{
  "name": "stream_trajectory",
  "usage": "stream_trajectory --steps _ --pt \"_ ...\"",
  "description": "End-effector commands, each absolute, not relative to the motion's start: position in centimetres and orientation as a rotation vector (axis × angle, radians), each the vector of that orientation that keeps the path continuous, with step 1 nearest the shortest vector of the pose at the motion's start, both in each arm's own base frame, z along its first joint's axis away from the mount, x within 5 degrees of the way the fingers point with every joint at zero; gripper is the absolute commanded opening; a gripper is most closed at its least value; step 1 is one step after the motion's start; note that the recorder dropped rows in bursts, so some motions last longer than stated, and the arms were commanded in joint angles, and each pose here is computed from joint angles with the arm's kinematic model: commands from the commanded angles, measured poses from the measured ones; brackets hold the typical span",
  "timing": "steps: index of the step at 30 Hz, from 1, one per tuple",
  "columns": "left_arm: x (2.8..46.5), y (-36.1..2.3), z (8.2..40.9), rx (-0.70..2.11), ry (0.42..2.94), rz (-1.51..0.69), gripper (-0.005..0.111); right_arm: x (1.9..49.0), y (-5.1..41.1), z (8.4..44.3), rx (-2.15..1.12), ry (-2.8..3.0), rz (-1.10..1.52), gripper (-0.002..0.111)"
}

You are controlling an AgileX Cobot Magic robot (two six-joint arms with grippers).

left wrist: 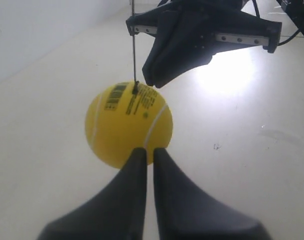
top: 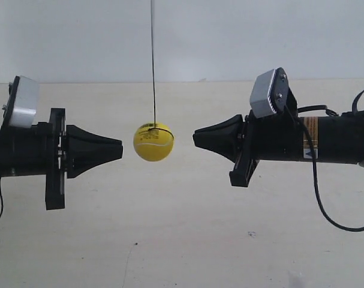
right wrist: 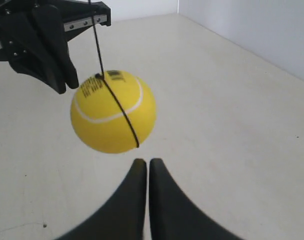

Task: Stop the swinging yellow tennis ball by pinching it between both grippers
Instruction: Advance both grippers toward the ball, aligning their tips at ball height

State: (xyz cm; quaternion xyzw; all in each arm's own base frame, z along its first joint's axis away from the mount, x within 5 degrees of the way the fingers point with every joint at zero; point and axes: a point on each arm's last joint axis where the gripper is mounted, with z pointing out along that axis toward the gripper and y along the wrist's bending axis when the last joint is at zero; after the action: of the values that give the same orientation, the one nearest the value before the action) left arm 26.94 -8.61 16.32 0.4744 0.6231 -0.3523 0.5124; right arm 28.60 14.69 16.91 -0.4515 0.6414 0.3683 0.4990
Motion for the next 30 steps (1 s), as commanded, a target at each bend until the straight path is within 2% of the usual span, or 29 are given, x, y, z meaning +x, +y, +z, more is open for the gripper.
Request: stream_trajectory --steps 1,15,30 --pt "27.6 -8.8 16.9 1.144 1.483 -0.861 0.005 28.7 14.8 17.0 -1.100 1.553 0.890 0.000" --pt "27.7 -8.8 16.9 1.139 1.483 -0.860 0.005 28.9 14.8 17.2 -1.096 1.540 0.889 0.000" --pt "28.5 -10.8 15.3 1.191 1.490 -0.945 0.005 28.6 14.9 17.3 -1.106 1.531 0.927 0.000"
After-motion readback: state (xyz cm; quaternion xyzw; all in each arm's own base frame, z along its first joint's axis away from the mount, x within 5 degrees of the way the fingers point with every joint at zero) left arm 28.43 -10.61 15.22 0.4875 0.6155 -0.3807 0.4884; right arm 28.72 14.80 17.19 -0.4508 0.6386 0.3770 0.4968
